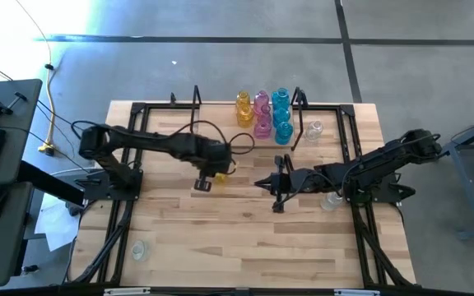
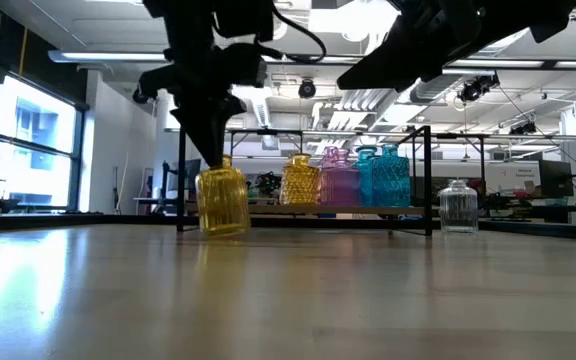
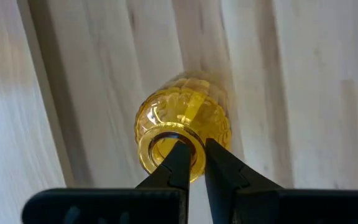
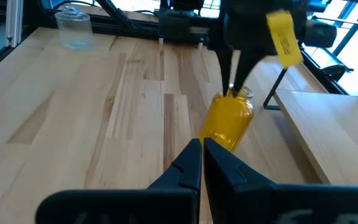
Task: Sort vases onto shelf
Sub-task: Put the yellow vase on the shelf aligned with the other yellow vases
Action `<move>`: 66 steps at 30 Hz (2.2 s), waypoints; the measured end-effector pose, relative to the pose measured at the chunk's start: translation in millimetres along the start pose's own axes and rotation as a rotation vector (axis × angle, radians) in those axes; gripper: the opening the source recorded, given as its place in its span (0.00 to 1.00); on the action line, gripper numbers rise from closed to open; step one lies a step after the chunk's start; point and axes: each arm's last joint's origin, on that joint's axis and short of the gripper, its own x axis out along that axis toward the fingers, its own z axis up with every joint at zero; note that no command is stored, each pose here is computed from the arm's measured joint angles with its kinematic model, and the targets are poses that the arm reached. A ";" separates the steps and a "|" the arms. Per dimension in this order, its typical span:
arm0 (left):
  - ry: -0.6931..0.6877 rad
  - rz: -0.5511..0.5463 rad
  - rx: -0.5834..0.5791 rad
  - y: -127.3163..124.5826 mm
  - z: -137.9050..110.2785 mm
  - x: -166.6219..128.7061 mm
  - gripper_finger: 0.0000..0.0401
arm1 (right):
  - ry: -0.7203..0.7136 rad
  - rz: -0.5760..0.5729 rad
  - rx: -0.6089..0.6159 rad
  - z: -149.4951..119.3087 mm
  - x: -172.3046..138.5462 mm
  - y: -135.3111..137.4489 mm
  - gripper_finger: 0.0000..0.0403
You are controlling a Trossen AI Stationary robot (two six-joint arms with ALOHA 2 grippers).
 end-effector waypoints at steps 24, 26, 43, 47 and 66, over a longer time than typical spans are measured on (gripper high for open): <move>-0.119 0.047 -0.053 7.4 -4.1 -44.9 0.20 | 0.021 -0.044 0.016 -1.8 -0.3 -1.0 0.00; -0.207 0.050 -0.090 4.9 -12.1 -51.9 0.15 | 0.021 -0.072 0.013 -1.8 -0.3 -1.9 0.00; -1.133 0.107 -0.294 -26.2 -110.7 -11.0 0.00 | -0.069 -0.134 0.096 -6.8 37.0 -23.3 0.05; -1.239 0.148 -0.319 -27.4 -131.6 4.2 0.00 | -0.078 -0.123 0.155 -0.5 50.3 -25.9 0.20; -1.272 0.183 -0.362 -22.0 -161.2 22.0 0.00 | 0.059 -0.210 0.243 12.6 159.1 -40.3 0.87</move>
